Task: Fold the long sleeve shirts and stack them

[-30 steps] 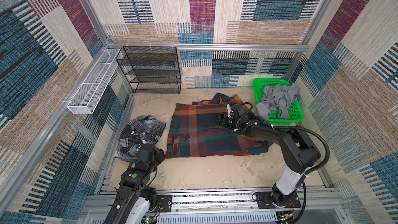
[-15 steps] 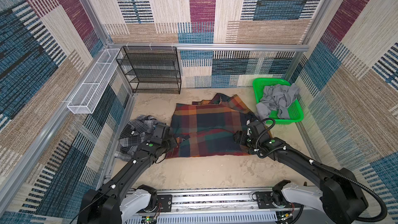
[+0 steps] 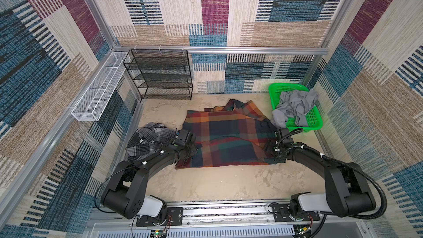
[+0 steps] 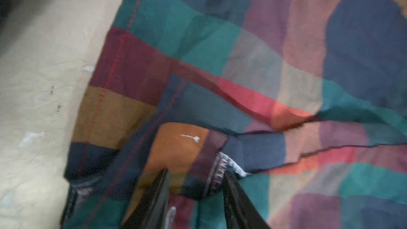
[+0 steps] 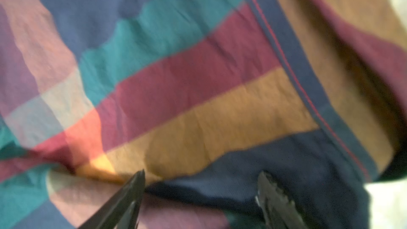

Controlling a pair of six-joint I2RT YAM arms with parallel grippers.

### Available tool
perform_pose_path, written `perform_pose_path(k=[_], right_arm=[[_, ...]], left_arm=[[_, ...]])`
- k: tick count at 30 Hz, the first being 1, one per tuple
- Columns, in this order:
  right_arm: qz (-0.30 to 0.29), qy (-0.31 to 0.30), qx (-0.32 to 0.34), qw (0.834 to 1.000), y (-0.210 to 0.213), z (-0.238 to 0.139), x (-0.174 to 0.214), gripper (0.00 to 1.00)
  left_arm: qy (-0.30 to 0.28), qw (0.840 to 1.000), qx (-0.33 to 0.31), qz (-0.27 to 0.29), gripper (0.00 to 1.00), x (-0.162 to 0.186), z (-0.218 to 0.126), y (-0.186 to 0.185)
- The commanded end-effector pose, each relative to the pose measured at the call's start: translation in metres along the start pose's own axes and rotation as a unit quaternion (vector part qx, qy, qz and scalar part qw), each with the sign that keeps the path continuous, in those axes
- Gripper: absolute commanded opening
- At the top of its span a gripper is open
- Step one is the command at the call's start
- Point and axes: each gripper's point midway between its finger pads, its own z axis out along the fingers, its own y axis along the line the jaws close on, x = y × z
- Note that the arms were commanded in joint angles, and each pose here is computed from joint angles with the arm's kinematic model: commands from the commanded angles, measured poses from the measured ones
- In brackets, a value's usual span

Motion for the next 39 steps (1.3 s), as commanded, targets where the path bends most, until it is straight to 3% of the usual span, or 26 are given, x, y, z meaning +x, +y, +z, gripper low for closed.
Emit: perform_pose_path(k=[1,5,9,11,18,20,23,25,29,35,39], right_arm=[[-0.007,0.003,-0.020,1.000,0.007,0.005,-0.004,0.82],[0.012,0.030,-0.018,0.999,-0.002,0.013,0.012,0.81],[0.061,0.113,-0.010,0.992,-0.012,0.012,0.055,0.76],[0.070,0.126,-0.003,0.990,-0.017,0.005,0.072,0.76],[0.094,0.083,-0.026,0.992,-0.027,-0.047,0.094,0.78],[0.093,0.069,-0.049,0.992,-0.021,-0.063,0.093,0.79],[0.072,0.022,-0.101,0.992,-0.001,-0.091,0.072,0.82],[0.030,-0.035,-0.135,0.990,0.018,-0.114,0.042,0.84],[-0.052,-0.091,-0.173,0.979,0.069,-0.139,-0.013,0.88],[-0.164,-0.150,-0.217,0.951,0.162,-0.143,-0.095,0.87],[-0.231,-0.147,-0.195,0.942,0.211,-0.102,-0.128,0.86]], left_arm=[[-0.007,1.000,-0.009,0.001,0.44,0.001,0.005,0.006],[-0.003,0.999,-0.035,0.001,0.44,0.006,0.006,0.022],[0.004,0.999,-0.038,-0.005,0.44,0.014,-0.003,0.032],[-0.001,0.999,-0.033,-0.008,0.45,0.018,-0.012,0.035],[-0.012,1.000,-0.005,-0.017,0.45,0.035,-0.042,0.048],[-0.019,1.000,-0.002,-0.013,0.51,0.032,-0.055,0.047],[-0.052,0.998,0.019,-0.006,0.62,0.012,-0.083,0.034],[-0.082,0.996,0.032,0.003,0.77,-0.008,-0.105,0.022],[-0.121,0.991,0.035,0.055,0.92,-0.050,-0.133,-0.006],[-0.101,0.987,0.000,0.123,0.93,-0.109,-0.123,-0.044],[-0.081,0.983,-0.048,0.156,0.91,-0.148,-0.087,-0.055]])
